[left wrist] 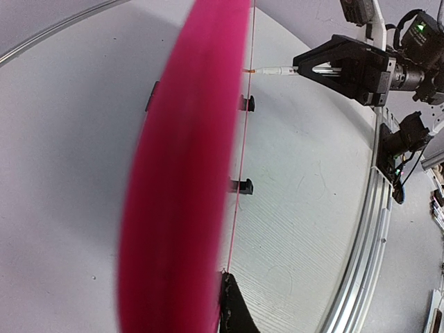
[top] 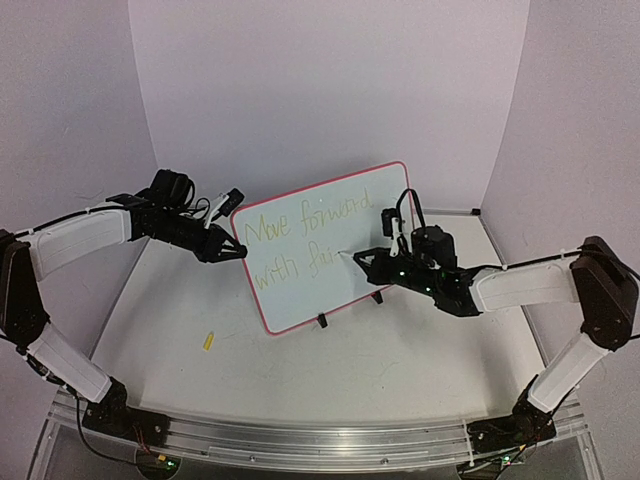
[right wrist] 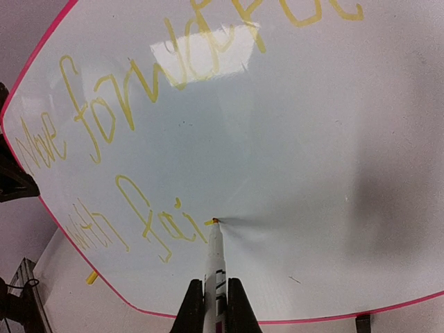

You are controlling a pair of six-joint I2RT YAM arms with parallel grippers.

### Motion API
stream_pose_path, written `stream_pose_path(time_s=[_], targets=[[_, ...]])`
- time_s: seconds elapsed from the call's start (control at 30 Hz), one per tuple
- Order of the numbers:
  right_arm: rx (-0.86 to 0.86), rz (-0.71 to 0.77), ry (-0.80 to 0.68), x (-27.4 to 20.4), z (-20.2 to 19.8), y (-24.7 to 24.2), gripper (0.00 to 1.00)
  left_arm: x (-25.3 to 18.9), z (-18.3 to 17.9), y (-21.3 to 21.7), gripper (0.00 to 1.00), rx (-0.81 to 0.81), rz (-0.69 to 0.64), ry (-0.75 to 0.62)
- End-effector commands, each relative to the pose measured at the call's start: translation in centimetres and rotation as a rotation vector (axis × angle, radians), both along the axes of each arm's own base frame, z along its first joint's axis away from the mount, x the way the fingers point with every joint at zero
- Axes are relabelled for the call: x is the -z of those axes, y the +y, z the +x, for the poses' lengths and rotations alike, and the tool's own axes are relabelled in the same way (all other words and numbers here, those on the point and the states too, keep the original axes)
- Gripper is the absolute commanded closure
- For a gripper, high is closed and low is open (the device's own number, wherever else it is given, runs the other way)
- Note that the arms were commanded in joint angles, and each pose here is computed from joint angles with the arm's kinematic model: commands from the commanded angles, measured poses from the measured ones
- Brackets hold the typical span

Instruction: Write a sentence on the whiteboard

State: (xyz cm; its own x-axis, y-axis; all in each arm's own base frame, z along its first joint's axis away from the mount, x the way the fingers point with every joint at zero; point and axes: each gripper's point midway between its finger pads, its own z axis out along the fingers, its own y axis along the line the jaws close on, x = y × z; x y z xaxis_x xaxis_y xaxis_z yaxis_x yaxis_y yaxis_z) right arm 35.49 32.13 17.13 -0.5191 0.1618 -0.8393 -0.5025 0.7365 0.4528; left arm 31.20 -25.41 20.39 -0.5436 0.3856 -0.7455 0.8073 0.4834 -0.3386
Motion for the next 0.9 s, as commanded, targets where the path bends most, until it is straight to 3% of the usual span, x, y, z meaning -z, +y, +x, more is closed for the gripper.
stream_pose_path(time_s=[0.0, 0.43, 0.87], targets=[[0.074, 0.017, -0.046, -2.2, 0.9, -1.2, 1.00, 3.3, -0.5, 0.1, 1.00, 0.013, 0.116, 0.020], [-0.066, 0.079, -0.115, -5.4, -0.9, 0.4, 1.00, 3.4, -0.5, 0.0, 1.00, 0.014, 0.117, 0.024], [-0.014, 0.028, -0.071, -2.7, 1.1, 0.9, 1.00, 3.5, -0.5, 0.0, 1.00, 0.016, 0.119, 0.026]])
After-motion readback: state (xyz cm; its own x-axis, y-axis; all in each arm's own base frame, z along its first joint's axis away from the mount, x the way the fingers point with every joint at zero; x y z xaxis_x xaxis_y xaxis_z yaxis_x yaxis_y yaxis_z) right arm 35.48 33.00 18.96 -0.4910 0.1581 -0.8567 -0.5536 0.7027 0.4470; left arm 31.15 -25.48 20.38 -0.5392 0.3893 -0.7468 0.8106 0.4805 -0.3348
